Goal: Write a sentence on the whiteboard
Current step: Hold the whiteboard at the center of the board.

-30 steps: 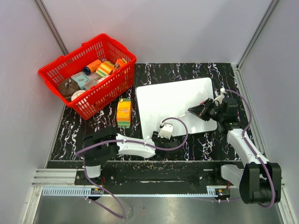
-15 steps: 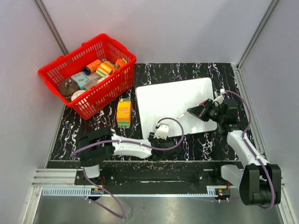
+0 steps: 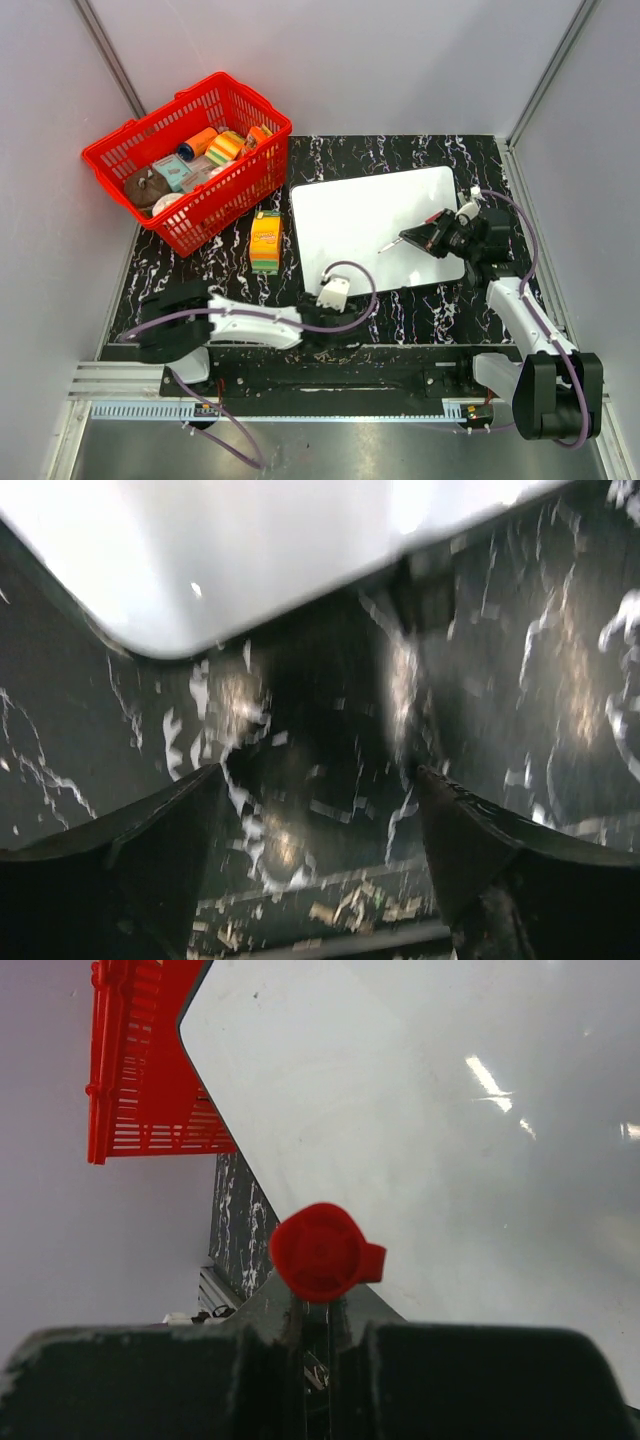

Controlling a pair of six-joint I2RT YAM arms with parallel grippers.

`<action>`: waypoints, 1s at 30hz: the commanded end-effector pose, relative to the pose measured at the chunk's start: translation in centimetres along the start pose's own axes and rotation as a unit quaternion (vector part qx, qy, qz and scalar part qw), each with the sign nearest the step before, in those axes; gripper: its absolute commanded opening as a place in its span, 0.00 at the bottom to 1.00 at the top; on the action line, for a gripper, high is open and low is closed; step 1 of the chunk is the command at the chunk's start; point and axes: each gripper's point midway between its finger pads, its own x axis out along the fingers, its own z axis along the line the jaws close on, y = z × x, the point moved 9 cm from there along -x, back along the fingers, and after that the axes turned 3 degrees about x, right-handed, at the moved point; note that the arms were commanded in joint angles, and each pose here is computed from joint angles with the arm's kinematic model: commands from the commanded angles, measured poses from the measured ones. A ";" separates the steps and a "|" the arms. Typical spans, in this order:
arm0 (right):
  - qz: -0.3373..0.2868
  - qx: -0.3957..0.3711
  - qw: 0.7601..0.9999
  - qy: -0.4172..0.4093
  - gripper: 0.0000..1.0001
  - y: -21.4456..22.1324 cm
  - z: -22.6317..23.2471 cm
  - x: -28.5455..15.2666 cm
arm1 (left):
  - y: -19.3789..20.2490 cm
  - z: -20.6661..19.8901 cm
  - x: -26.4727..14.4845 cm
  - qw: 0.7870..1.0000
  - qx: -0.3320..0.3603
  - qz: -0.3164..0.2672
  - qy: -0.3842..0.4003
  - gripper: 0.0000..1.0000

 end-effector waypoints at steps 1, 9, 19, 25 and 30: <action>-0.008 -0.052 0.999 -0.014 0.00 -2.0 2.5 -0.4 | 1.9 2.0 -3.3 0.994 0.005 0.052 0.097 0.83; -0.015 -0.069 0.998 -0.003 0.00 -3.4 5.4 -0.7 | -2.8 4.5 -9.8 0.956 -0.050 -0.030 0.286 0.94; -0.049 -0.161 0.985 0.041 0.00 -2.2 10.4 -1.0 | -12.0 9.4 -11.4 0.900 -0.142 -0.136 0.390 0.99; -0.076 -0.198 0.976 0.048 0.00 -2.1 11.9 -2.5 | -14.3 13.7 -7.9 0.904 -0.206 -0.145 0.344 0.98; -0.081 -0.213 0.972 0.061 0.00 -2.1 11.9 -2.9 | -14.6 17.1 -4.9 0.900 -0.236 -0.172 0.322 0.94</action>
